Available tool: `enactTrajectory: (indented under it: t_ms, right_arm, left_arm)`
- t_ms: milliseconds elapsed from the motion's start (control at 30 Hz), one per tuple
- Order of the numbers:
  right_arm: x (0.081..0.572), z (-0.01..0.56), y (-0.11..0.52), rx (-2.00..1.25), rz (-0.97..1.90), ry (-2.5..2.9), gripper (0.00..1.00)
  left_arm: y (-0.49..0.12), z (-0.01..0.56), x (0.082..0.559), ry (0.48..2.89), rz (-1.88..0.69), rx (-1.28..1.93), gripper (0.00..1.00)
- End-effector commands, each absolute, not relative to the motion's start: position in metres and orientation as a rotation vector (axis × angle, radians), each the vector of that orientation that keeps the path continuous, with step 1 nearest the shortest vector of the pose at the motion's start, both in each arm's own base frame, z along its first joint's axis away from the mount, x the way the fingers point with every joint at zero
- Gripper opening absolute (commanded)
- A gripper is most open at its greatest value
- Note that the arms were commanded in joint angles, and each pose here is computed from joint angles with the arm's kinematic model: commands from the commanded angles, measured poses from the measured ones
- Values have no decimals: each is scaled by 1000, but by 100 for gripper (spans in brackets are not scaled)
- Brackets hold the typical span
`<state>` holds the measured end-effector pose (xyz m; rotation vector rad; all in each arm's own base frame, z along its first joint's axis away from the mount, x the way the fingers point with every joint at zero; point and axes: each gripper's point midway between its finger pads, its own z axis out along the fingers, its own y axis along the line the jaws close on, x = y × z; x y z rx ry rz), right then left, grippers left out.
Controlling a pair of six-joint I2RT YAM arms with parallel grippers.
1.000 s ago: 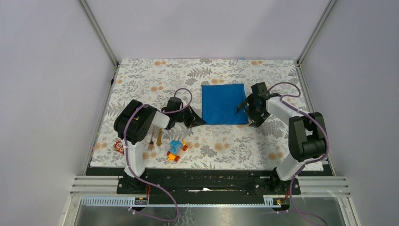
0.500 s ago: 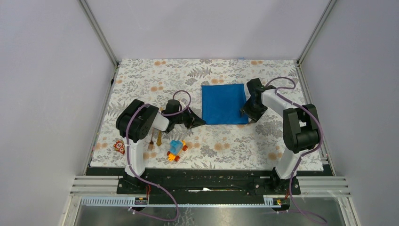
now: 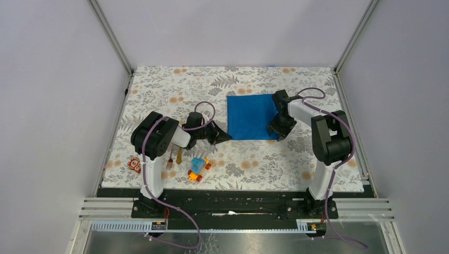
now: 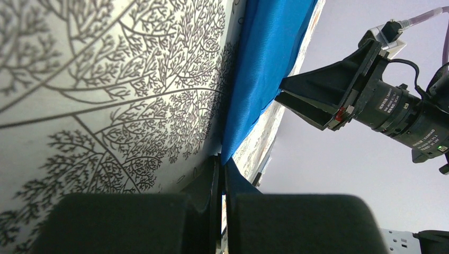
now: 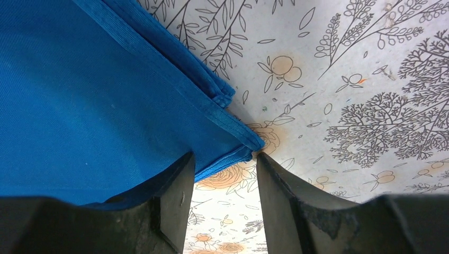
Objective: Fold the napkin into a case and place the utensils inside
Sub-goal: Smooth out the square-folded napkin at the center of the board.
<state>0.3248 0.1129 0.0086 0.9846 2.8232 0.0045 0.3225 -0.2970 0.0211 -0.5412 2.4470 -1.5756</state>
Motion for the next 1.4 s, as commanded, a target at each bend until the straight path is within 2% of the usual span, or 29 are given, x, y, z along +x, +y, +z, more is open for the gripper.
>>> enactTrajectory:
  t_ms: [0,100,367,467,867,1133,1367]
  right_arm:
    - [328,-6,104,957,-121,2821,53]
    - [326,-18,97,929,-184,2837,49]
    - [336,-36,110,755,-71,2897,10]
    - [343,-34,114,681,-30,2903,0]
    - [370,56,153,435,415,2655,0]
    - [389,95,158,425,532,2483,0]
    - [434,124,152,384,606,2308,0]
  left_arm:
    - [-296,22,324,2422,-1582,-517,0]
    - [-296,23,324,2420,-1584,-513,0]
    - [-295,23,324,2426,-1573,-497,0]
    - [-295,23,324,2432,-1557,-489,0]
    - [-302,55,332,2387,-1607,-414,0]
    - [-304,89,344,2335,-1625,-366,0]
    - [-300,117,380,2270,-1617,-334,0]
